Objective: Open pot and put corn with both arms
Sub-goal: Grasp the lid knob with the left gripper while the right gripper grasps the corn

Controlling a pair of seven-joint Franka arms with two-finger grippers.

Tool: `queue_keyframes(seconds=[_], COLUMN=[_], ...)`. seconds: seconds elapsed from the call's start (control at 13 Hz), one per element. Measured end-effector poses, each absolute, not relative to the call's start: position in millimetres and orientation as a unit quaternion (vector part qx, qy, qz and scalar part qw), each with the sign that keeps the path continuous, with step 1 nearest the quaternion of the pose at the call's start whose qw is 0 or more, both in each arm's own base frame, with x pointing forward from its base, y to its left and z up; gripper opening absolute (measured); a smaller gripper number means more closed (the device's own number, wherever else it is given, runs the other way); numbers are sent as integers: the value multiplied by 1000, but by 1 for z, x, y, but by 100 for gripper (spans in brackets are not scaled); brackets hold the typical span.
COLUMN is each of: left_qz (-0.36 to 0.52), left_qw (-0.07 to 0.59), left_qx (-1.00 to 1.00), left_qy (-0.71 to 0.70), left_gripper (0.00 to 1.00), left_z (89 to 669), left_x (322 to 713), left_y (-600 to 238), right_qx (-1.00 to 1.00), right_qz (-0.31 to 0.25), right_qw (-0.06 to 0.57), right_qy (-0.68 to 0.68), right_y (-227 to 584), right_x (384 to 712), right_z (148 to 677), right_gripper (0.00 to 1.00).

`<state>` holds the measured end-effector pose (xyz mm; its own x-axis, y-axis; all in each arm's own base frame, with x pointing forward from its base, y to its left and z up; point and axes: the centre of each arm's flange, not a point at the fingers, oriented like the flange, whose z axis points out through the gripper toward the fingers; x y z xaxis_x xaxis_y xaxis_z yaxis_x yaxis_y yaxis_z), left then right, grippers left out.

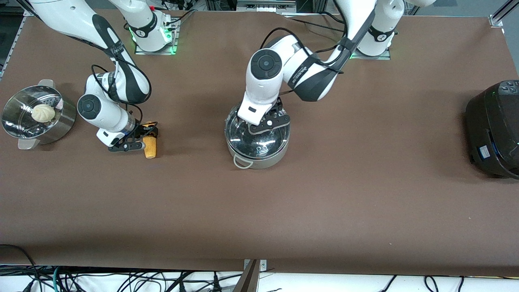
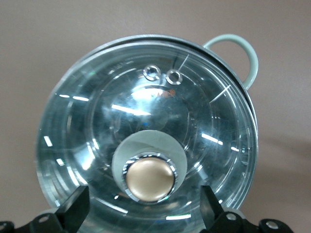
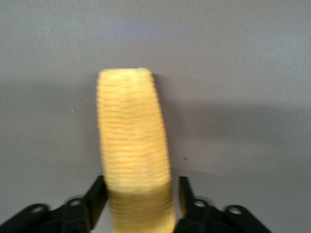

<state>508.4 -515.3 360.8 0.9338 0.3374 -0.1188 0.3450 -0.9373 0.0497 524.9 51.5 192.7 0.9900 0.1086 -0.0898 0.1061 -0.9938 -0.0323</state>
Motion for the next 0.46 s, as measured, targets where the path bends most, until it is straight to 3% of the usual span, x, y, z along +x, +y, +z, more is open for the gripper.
queue_keyframes(seconds=[0.15,0.23,0.46], left_qz=[-53,-53,-53], left_qw=[36,35,35], left_qx=[983,982,982], left_qy=[175,175,176], left_gripper=[98,97,65], left_z=[354,354,353], left_x=[509,510,511], left_y=[-518,-517,-516], right_qx=[-998,-998,-997], right_qz=[42,38,35], right_qw=[14,14,12], right_qy=[-54,-56,-61], right_y=[52,52,55], right_x=[528,530,547], right_z=[196,199,229], right_gripper=[45,44,44])
